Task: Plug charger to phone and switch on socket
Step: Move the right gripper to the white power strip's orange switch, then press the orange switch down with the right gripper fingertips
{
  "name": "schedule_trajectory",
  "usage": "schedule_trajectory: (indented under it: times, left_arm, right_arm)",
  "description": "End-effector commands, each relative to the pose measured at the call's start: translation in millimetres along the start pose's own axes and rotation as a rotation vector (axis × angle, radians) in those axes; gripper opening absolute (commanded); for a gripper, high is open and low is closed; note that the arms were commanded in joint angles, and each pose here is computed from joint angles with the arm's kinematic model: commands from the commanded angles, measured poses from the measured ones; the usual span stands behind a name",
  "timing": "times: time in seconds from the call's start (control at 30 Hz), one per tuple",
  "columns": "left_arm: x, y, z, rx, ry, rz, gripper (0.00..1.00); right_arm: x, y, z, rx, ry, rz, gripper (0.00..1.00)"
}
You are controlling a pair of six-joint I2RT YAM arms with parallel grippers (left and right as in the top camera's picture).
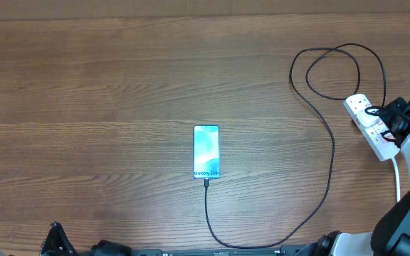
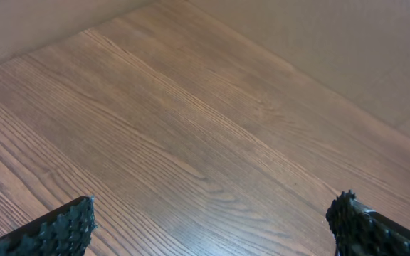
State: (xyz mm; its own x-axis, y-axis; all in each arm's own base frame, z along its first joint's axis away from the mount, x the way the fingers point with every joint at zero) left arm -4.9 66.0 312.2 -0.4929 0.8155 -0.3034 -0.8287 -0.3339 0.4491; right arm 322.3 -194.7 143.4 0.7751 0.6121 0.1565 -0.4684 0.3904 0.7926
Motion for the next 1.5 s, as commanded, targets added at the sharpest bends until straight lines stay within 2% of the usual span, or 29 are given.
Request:
schedule_trajectory:
  times: [0.0,0.27,0.57,0.77,1.1,1.47]
  left_arm:
    - [1,0,-2,-0.004,0.024,-0.002,1.0]
    - [1,0,-2,-0.005,0.024,-0.002,1.0]
    - [1,0,-2,-0.005,0.024,-0.001,0.99]
    - [1,0,-1,-0.005,0.024,-0.002,1.0]
    - [1,0,-1,-0.005,0.024,-0.002,1.0]
    - [1,0,-2,-0.005,0.024,-0.001,1.0]
  right_arm:
    - [-4,-17,-4,0.029,0.041,-0.045,0.04]
    - [-7,-46,-24,0.109,0.053,-0.067,0.04]
    - [-3,-48,-16,0.066,0.046,-0.048,0.04]
    - [1,-59,-24,0.104,0.049,-0.005,0.04]
    - [8,-60,-19,0.079,0.053,0.042,0.04]
    - [14,-59,-29,0.139,0.058,0.094,0.04]
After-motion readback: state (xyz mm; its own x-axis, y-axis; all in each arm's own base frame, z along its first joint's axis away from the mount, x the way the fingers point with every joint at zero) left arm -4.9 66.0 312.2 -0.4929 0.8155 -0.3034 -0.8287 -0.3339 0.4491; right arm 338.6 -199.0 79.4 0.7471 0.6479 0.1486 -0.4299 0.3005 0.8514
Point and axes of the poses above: each gripper's point midway between its finger pads, its own y axis back along the fingers, its own x axis along the line the jaws close on, z = x × y, the point moved 6 cm from there along y, back along the fingers, and after that the axes turned 1 degree about -y, right-handed, at the moved point
